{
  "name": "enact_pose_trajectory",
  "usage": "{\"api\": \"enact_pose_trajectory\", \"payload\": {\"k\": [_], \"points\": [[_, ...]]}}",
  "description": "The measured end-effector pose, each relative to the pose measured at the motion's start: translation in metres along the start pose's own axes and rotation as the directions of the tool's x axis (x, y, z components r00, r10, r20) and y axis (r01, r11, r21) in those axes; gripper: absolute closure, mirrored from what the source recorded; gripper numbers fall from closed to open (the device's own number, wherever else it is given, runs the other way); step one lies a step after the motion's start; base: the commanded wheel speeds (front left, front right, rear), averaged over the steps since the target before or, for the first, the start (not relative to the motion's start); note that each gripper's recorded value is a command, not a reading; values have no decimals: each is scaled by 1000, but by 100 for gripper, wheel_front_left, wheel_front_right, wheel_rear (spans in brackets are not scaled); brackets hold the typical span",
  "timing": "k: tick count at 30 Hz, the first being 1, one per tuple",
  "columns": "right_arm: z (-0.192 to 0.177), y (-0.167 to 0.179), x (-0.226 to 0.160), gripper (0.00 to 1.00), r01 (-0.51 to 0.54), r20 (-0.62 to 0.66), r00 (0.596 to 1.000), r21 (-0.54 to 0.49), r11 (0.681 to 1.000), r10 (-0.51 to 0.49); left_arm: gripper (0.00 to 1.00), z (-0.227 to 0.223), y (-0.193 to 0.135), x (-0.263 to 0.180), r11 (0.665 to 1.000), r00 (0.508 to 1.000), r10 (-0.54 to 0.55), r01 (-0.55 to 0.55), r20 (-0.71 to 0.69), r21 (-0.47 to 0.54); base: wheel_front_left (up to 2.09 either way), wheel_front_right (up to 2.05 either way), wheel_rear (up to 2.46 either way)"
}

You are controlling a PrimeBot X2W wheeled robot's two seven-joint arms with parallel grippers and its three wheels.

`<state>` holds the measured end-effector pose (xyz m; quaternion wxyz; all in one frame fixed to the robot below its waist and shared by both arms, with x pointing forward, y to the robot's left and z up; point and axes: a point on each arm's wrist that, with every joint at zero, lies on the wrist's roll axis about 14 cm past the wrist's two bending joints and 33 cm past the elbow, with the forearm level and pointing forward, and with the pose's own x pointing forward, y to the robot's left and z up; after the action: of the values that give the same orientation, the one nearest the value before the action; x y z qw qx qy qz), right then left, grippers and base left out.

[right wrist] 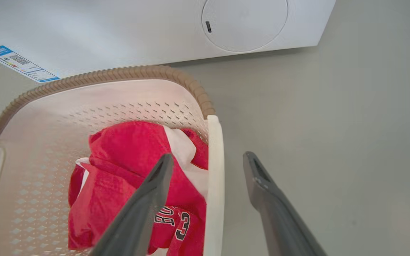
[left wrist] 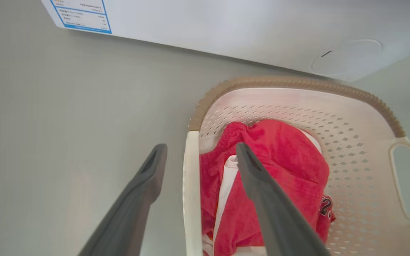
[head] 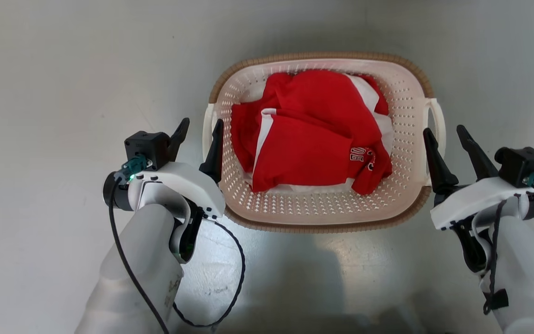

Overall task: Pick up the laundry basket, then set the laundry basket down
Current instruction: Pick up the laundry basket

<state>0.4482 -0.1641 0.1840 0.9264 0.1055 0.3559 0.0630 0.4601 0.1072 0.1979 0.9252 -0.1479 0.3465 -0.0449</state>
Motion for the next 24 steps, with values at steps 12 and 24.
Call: {"api": "enact_pose_trajectory", "payload": {"k": [12, 24], "points": [[-45, -2, 24, 0, -22, -139, 990, -16, 1000, 19, 0, -46, 9, 26, 1000, 989, 10, -13, -147, -18, 0, 0, 0], [-47, -1, 37, 53, -26, -147, 989, 5, 1000, 27, 100, -65, 6, 30, 999, 978, 2, -11, -208, -42, 0, 0, 0]]}}
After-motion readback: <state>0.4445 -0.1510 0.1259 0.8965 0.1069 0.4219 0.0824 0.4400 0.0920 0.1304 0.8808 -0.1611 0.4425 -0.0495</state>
